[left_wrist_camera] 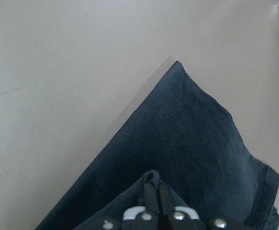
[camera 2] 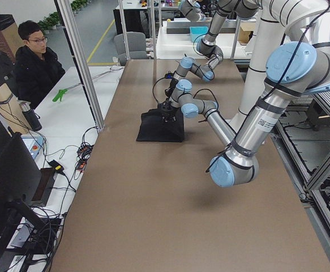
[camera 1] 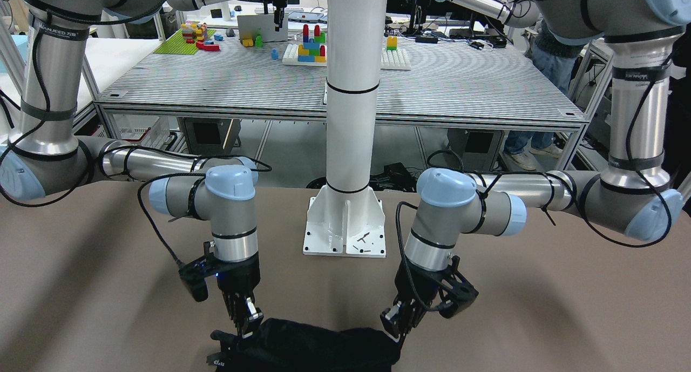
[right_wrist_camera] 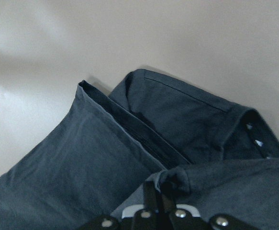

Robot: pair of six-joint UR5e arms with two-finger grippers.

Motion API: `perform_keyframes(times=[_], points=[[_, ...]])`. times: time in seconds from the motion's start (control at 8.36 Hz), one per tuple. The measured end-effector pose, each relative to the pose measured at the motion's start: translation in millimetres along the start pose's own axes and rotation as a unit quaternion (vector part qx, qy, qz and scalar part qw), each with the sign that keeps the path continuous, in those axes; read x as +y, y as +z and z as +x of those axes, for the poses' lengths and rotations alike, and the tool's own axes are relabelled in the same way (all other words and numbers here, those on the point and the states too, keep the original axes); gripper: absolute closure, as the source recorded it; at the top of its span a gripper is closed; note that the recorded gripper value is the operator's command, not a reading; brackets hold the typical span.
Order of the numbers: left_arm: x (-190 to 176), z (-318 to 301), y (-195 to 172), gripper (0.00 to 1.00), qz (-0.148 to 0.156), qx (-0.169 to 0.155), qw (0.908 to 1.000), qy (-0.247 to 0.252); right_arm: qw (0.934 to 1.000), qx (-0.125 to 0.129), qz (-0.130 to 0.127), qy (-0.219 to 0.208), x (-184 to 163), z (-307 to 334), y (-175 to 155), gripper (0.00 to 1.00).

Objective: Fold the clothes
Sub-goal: 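Lift the near edge with both grippers and fold it away from the robot, then lower the folded edge onto the shirt and open both grippers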

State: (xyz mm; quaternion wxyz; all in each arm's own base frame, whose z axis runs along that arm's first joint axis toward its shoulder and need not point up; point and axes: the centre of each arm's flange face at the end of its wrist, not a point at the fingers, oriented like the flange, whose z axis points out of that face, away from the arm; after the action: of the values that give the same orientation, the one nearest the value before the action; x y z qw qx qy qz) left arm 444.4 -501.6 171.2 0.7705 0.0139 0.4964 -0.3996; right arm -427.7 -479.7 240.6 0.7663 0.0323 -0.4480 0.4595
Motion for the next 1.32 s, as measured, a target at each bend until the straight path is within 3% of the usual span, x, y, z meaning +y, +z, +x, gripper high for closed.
perform_keyframes(times=[0.12, 0.24, 0.36, 0.48, 0.72, 0.96, 1.32], points=[[-16, 14, 28, 0.98, 0.006, 0.003, 1.0, -0.001, 0.9999, -0.001, 0.006, -0.011, -11, -18, 29, 0.87], [-29, 29, 61, 0.5, 0.011, 0.005, 0.9999, 0.0, 0.9996, -0.004, 0.014, -0.026, -27, -35, 61, 0.07], [-45, 44, 92, 0.06, 0.017, 0.011, 0.9998, 0.007, 0.9989, -0.006, 0.018, -0.042, -51, -57, 90, 0.05], [-68, 60, 123, 0.06, 0.026, 0.017, 0.9992, 0.025, 0.9972, -0.002, 0.018, -0.073, -81, -85, 111, 0.05], [-110, 74, 143, 0.06, 0.044, 0.024, 0.9961, 0.073, 0.9883, 0.005, 0.02, -0.151, -115, -111, 125, 0.05], [-131, 81, 137, 0.06, 0.046, 0.029, 0.9948, 0.086, 0.9844, 0.006, 0.026, -0.174, -142, -119, 121, 0.05], [-118, 92, 119, 0.06, 0.036, 0.049, 0.9942, 0.089, 0.983, 0.001, 0.024, -0.182, -146, -115, 115, 0.05]])
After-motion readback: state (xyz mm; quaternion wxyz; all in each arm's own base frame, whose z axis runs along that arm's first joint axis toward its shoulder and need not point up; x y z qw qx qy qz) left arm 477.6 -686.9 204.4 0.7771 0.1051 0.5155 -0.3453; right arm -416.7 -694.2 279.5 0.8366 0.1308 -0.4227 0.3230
